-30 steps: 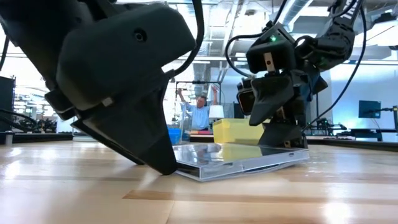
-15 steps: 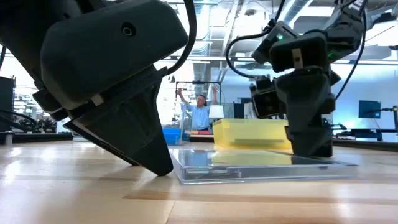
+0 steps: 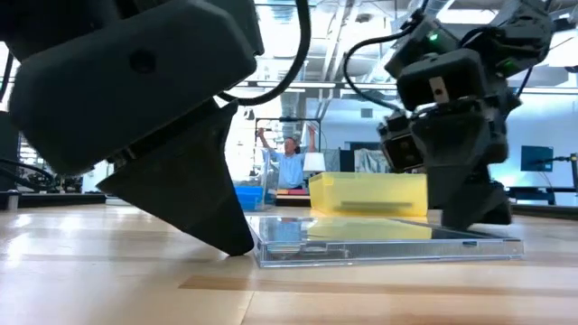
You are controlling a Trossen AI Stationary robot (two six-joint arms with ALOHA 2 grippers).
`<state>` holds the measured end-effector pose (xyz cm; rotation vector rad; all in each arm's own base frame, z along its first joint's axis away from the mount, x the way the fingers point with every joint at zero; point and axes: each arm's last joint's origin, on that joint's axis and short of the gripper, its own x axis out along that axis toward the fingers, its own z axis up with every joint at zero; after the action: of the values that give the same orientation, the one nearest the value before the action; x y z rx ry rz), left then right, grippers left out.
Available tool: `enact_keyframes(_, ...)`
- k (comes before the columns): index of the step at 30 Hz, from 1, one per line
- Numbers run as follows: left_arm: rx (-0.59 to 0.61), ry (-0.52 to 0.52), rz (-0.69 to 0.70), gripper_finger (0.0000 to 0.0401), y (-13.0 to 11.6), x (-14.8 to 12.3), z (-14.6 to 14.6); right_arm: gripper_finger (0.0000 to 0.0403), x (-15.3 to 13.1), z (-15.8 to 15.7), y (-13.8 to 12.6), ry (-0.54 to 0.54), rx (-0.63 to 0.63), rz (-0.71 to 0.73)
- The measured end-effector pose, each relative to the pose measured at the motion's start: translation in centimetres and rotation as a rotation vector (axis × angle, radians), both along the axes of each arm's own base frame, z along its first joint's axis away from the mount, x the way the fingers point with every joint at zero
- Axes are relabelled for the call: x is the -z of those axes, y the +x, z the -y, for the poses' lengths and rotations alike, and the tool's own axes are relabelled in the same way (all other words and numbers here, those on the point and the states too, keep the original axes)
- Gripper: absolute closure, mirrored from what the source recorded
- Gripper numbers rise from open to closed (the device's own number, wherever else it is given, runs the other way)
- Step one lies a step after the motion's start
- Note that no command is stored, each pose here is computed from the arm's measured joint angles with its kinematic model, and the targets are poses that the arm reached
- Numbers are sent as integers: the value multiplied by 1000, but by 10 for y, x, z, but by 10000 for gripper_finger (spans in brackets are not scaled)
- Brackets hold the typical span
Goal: Pick & place jewel cases by type
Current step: Put the black CD case into the yellow bin
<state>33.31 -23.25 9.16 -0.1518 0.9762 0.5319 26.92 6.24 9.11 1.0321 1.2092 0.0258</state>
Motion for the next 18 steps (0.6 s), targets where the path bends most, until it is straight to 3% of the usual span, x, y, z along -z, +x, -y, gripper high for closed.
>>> enact_keyframes(12,47,23,-29,136,1,-1,-2,240,4,-16,-51,21,249,12)
enact_keyframes(18,71,24,-50,136,4,-1,-5,250,5,-27,-58,15,378,53)
